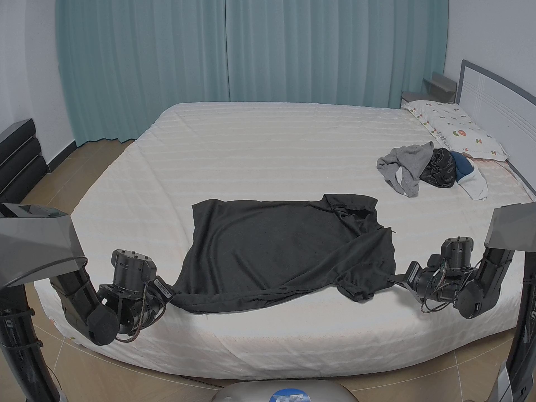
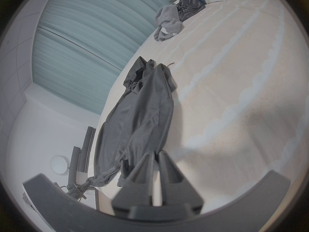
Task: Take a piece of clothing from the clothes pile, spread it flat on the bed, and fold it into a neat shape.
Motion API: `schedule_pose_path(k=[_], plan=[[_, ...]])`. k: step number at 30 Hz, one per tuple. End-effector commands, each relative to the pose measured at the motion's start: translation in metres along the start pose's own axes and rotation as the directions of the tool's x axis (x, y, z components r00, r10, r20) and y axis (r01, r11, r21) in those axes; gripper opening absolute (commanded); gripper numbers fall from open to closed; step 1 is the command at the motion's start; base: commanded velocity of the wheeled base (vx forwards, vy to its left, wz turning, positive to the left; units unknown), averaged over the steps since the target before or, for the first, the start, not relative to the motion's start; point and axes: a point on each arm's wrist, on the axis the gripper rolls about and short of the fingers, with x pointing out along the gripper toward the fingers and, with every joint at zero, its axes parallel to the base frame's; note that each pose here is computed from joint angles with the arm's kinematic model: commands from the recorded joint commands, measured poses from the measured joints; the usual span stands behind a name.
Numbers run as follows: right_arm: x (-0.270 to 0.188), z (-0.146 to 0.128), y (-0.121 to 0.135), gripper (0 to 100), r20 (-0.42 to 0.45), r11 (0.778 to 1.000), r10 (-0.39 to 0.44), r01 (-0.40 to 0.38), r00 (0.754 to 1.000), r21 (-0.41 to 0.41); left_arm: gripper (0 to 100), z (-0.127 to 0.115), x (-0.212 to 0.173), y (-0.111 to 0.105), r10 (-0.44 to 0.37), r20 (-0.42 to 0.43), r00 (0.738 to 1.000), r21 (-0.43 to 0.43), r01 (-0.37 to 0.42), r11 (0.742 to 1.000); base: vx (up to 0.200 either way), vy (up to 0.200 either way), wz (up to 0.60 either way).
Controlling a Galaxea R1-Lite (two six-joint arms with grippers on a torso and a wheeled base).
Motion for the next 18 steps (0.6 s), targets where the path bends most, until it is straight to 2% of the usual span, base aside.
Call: schedule_pose_path(k=[1,9,18], plan=[[-0.027,0.011,0.012,0,0.055,1.0,0.019,-0.019,0.998,-0.005,0,0.004,-0.006,-0.003,-0.018,0.012,1.0,-0.004,0.018,1.0,0.0,0.0,0.0],[-0.071,0.001,0.023,0,0.071,1.0,0.026,-0.025,0.997,-0.004,0,0.015,-0.027,-0.011,-0.072,0.051,0.996,-0.012,0.073,0.997,0.0,0.0,0.0],[-0.109,-0.003,0.029,0,0.122,0.999,0.034,-0.033,0.992,-0.007,0,0.024,-0.052,-0.015,-0.07,0.047,0.996,0.012,0.07,0.997,0.0,0.0,0.0]])
